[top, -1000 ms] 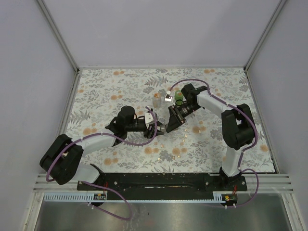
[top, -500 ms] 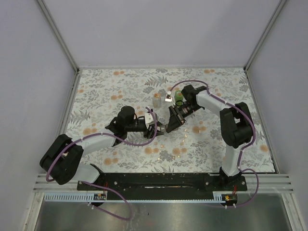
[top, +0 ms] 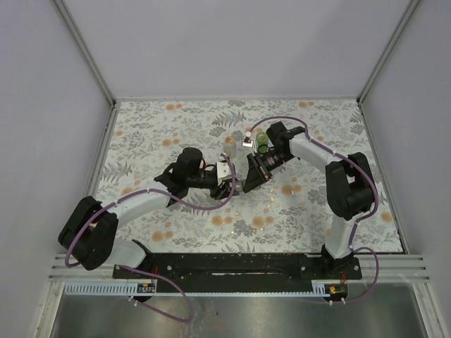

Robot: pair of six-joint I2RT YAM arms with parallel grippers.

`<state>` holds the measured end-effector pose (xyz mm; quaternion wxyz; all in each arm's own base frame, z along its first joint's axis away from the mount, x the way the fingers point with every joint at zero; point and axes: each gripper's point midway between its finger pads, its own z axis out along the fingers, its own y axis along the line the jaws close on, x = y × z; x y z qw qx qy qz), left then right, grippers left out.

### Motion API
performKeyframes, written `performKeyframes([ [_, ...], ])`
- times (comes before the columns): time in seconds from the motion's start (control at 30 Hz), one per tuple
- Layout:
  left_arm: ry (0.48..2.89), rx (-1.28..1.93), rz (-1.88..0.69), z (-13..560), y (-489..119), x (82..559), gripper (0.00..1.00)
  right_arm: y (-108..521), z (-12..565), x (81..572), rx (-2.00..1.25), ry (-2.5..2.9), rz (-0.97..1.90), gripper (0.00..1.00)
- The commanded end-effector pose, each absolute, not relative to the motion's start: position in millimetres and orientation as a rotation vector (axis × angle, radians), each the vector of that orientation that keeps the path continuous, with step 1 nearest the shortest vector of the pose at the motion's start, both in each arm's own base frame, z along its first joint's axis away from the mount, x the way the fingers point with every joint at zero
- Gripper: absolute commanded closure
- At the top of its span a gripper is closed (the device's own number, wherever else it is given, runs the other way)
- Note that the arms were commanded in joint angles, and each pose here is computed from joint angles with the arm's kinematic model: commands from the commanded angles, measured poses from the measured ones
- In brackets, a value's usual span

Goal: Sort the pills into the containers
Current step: Close the pill container.

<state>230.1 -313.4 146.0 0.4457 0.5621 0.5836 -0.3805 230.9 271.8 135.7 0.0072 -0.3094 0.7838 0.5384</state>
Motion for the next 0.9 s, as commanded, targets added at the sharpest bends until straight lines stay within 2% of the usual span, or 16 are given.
performKeyframes([
  [0.0, 1.354, 1.459, -1.013, 166, -320, 214, 1.00, 269, 137, 248, -1.015, 2.384, 1.539, 0.71],
  [0.03, 1.344, 1.464, -1.021, 167, -320, 212, 1.00, 270, 139, 247, -1.016, 2.375, 1.550, 0.61],
  [0.23, 1.267, 1.518, -1.078, 169, -319, 197, 1.00, 271, 143, 241, -1.029, 2.355, 1.620, 0.39],
  [0.3, 1.252, 1.536, -1.102, 170, -319, 192, 1.00, 271, 143, 240, -1.031, 2.354, 1.638, 0.34],
  [0.53, 1.213, 1.610, -1.158, 169, -318, 180, 1.00, 271, 146, 233, -1.055, 2.354, 1.694, 0.33],
  [0.87, 1.227, 1.666, -1.086, 165, -318, 192, 1.00, 277, 145, 217, -1.138, 2.352, 1.737, 0.31],
])
